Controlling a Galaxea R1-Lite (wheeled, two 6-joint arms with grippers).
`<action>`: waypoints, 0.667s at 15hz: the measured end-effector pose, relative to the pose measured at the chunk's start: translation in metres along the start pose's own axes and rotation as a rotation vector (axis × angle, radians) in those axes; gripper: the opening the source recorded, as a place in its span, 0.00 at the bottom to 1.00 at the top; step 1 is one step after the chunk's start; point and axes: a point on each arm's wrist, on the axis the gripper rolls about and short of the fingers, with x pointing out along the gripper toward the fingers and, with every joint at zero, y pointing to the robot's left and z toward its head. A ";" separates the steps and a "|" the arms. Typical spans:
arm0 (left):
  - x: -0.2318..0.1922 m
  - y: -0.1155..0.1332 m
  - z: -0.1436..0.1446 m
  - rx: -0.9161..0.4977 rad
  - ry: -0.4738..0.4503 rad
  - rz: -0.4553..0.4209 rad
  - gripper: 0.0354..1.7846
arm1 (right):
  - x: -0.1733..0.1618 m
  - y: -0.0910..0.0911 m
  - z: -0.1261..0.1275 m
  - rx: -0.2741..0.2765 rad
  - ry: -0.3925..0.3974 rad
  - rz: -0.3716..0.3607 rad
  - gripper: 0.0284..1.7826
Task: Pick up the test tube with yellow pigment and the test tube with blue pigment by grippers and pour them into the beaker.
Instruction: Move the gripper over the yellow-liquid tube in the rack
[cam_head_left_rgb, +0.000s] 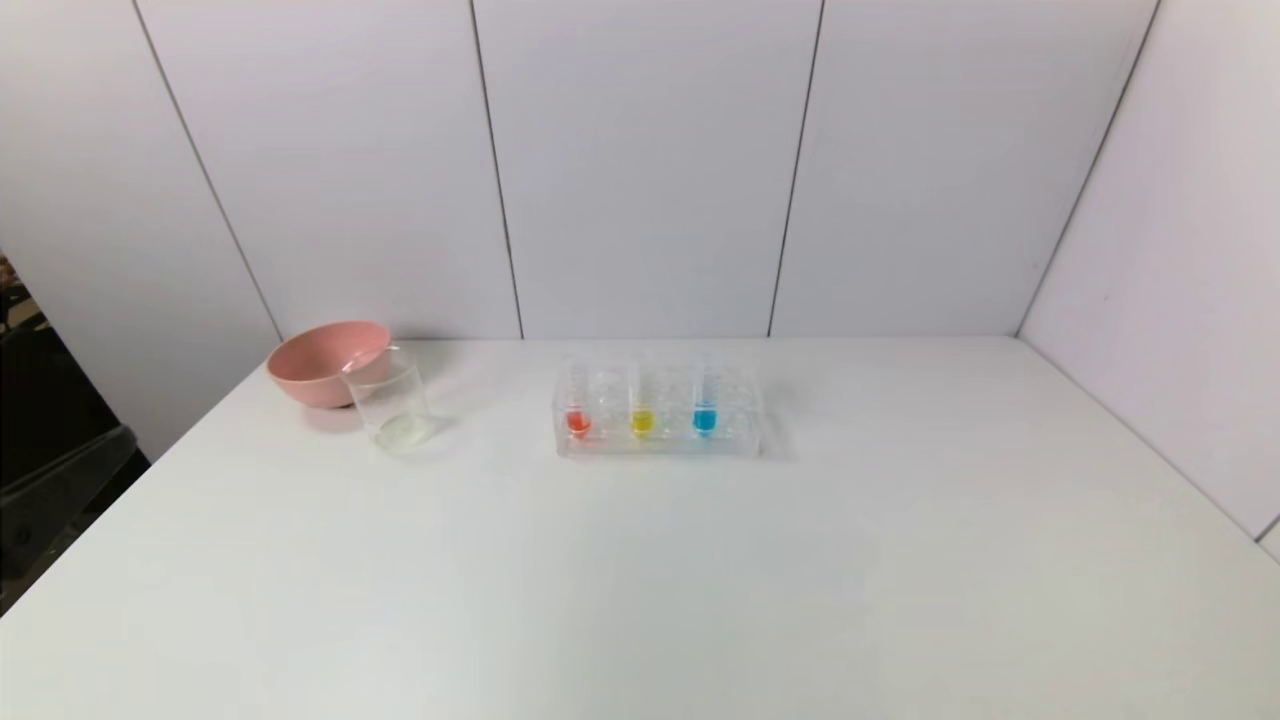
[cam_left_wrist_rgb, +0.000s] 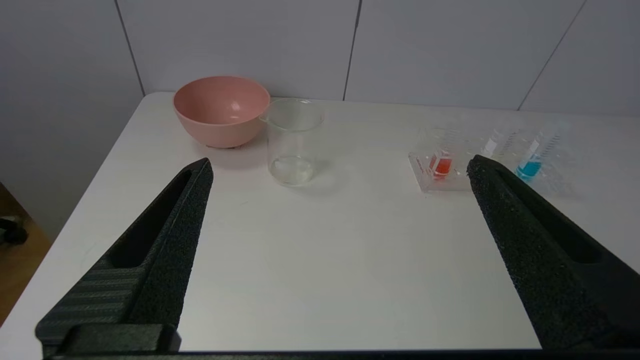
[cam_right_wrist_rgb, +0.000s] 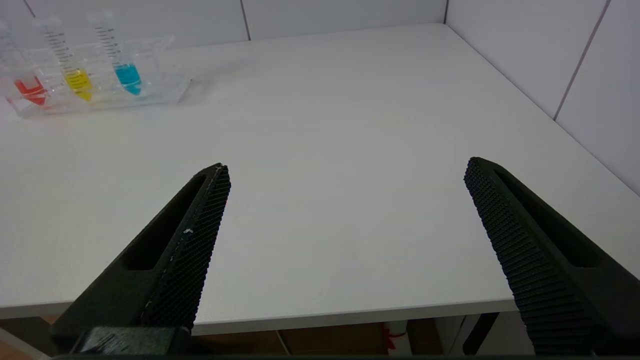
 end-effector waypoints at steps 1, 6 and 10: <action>0.017 0.000 0.004 -0.002 0.000 0.000 1.00 | 0.000 0.000 0.000 0.000 0.000 0.000 0.96; 0.099 -0.027 0.003 -0.004 0.012 -0.073 1.00 | 0.000 0.000 0.000 0.000 0.000 0.000 0.96; 0.139 -0.065 -0.020 -0.023 0.024 -0.131 1.00 | 0.000 0.000 0.000 0.000 0.000 0.000 0.96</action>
